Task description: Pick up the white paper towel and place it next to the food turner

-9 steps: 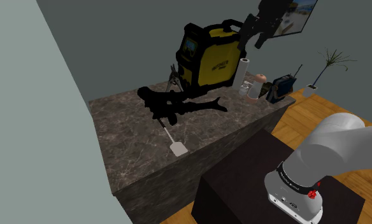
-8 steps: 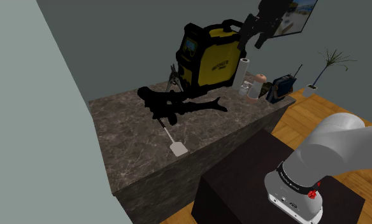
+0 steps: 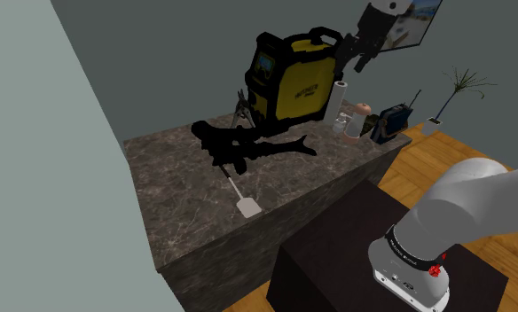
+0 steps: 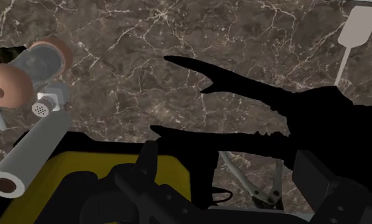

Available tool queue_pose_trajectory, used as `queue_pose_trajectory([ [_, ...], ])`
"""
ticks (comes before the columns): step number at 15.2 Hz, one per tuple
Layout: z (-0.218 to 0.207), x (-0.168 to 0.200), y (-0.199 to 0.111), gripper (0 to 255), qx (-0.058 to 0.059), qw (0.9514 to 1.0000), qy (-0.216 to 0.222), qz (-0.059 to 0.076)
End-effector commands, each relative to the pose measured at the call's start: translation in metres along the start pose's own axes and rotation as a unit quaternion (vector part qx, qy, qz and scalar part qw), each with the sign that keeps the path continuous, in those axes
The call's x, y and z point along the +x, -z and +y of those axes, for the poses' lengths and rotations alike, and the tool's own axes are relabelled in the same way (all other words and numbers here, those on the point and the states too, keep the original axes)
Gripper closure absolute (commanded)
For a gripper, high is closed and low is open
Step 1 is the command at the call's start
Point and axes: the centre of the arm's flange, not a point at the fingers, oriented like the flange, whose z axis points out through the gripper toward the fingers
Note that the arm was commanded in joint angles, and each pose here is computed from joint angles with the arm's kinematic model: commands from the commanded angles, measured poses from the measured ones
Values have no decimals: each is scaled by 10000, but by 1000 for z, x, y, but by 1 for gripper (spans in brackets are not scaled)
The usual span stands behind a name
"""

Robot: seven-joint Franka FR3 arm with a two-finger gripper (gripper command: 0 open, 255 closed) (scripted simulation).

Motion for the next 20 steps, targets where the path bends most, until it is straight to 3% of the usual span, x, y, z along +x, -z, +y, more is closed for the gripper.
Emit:
queue_pose_trajectory([
  [1, 19, 9, -12, 0, -23, 10000, 24, -4],
  [20, 216, 107, -125, 0, -203, 9996, 194, -58],
])
